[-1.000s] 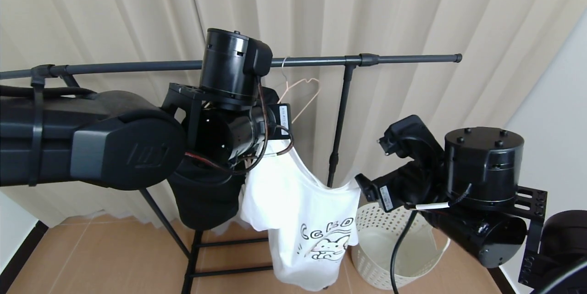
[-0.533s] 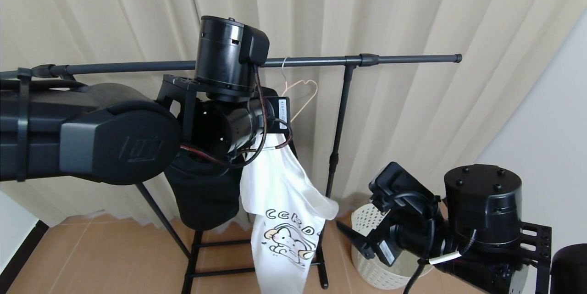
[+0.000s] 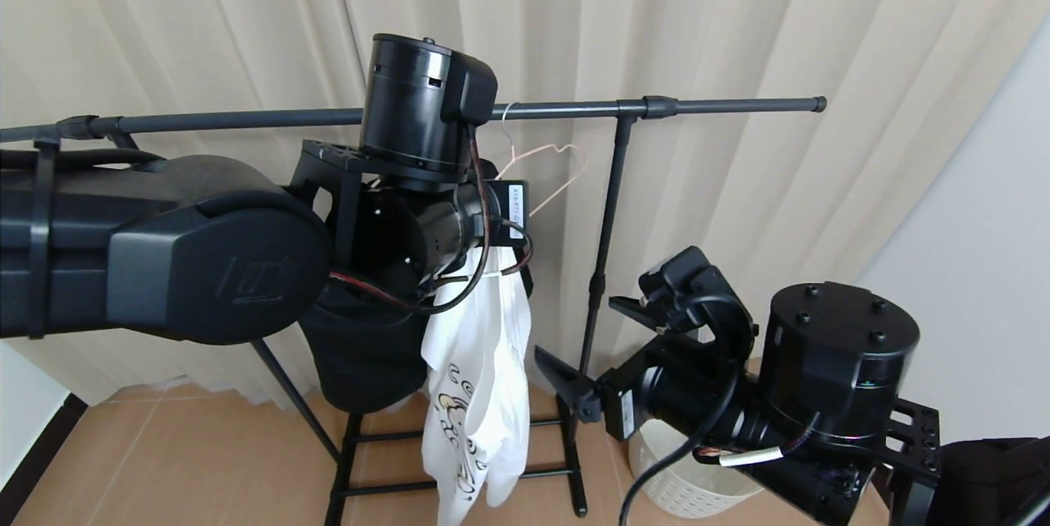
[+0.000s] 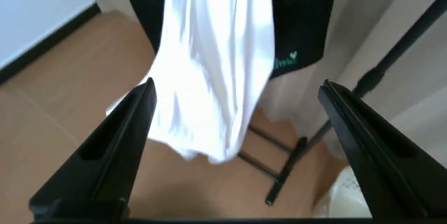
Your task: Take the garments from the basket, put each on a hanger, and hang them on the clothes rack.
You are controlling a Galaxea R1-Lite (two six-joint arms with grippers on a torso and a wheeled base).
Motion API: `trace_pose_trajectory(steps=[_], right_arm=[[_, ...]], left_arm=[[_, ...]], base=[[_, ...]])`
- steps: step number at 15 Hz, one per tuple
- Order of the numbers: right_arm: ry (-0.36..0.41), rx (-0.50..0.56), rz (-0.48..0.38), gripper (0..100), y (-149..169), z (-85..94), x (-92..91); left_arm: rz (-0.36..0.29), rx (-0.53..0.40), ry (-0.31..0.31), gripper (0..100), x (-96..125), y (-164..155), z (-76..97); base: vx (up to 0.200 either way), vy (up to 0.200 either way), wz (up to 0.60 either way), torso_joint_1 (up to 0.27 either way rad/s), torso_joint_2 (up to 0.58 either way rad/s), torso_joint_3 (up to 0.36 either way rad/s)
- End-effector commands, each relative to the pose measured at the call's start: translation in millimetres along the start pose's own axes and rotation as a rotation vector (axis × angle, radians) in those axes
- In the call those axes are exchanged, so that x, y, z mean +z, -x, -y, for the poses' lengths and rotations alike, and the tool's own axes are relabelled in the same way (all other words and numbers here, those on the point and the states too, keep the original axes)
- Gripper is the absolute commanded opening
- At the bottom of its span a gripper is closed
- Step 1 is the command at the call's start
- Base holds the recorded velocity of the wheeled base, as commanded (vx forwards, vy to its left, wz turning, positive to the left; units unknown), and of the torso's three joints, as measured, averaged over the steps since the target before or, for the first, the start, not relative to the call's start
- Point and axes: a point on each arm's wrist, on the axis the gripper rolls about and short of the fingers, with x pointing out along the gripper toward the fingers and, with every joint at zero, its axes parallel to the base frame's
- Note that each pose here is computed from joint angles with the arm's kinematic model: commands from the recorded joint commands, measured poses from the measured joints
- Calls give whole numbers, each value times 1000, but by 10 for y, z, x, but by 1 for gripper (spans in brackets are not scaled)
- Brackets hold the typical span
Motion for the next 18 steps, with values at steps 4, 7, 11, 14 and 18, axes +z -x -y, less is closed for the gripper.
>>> trace_pose_trajectory(steps=[4, 7, 11, 14, 18], right_arm=[[-63, 1, 53, 100, -166, -93, 27], [-72, -62, 50, 100, -311, -92, -15], [-71, -180, 44, 100, -458, 98, -57], [-51, -220, 37, 100, -464, 235, -69], [-4, -264, -4, 100, -509, 382, -177]], left_arm=[[-5, -18, -8, 0, -29, 20, 67], [-8, -20, -11, 0, -40, 24, 76], [-4, -17, -18, 0, -46, 56, 109], [-8, -14, -27, 0, -59, 62, 102], [-1, -17, -26, 0, -39, 92, 95]], base=[[0, 0, 0, 0, 0, 0], [0, 0, 0, 0, 0, 0], [0, 0, 0, 0, 0, 0], [0, 0, 0, 0, 0, 0], [0, 0, 0, 0, 0, 0]])
